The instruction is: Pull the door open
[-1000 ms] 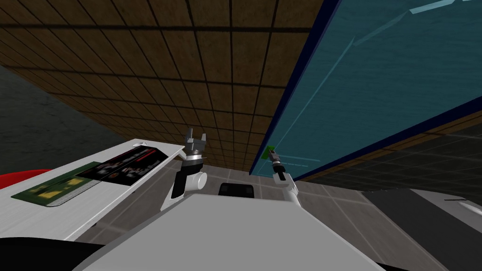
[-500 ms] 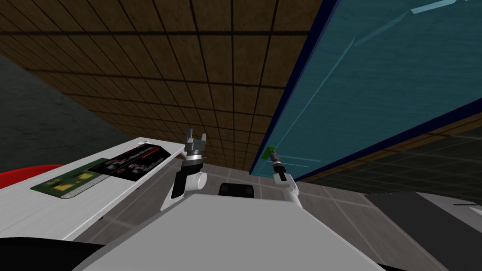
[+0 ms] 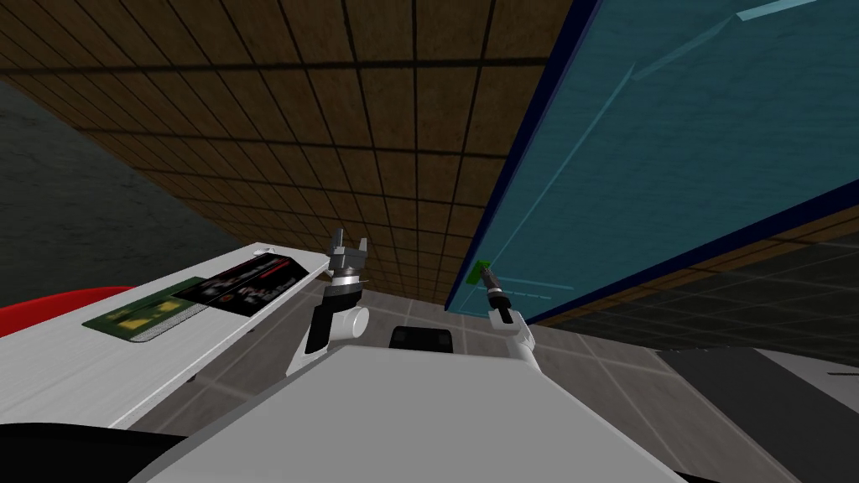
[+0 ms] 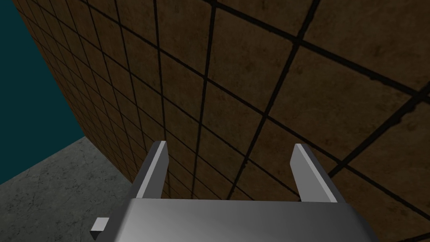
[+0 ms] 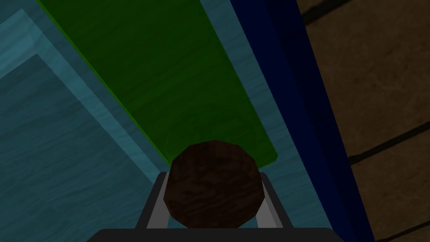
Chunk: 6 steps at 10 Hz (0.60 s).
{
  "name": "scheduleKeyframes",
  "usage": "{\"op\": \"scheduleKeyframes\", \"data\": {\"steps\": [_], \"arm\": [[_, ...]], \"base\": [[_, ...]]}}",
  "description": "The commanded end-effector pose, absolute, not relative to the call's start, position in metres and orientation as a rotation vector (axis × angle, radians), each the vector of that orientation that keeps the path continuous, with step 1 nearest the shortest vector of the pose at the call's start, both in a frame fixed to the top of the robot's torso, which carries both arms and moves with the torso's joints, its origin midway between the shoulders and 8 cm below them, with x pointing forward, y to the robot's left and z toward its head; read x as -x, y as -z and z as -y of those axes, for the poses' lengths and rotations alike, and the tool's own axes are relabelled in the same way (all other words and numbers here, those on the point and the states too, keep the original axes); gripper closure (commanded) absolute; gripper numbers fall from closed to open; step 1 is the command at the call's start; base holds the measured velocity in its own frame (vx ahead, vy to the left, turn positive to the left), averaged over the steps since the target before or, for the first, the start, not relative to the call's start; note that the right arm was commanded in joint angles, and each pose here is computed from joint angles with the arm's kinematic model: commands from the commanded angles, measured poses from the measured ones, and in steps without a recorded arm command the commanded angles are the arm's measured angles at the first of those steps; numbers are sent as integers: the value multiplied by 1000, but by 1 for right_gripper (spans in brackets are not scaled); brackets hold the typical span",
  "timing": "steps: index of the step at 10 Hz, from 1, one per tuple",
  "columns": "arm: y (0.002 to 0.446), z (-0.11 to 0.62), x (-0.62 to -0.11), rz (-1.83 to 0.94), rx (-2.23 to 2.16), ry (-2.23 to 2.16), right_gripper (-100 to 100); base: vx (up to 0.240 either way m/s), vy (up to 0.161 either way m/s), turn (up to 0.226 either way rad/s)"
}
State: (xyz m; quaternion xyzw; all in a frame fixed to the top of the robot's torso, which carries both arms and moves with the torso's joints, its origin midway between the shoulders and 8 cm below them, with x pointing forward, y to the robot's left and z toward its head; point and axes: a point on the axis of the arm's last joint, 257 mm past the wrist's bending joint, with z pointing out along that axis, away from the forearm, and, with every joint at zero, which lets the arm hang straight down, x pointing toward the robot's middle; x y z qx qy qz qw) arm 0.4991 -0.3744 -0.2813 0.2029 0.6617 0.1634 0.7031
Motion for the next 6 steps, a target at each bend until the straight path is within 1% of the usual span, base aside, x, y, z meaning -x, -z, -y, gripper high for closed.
{"op": "scheduleKeyframes", "data": {"steps": [1,6], "arm": [[282,370,-498,-1454,-508,-433,100],[280,372,-496,-1417,-606,-535,100]], "base": [[-40,-23,55],[-25,-15,35]]}}
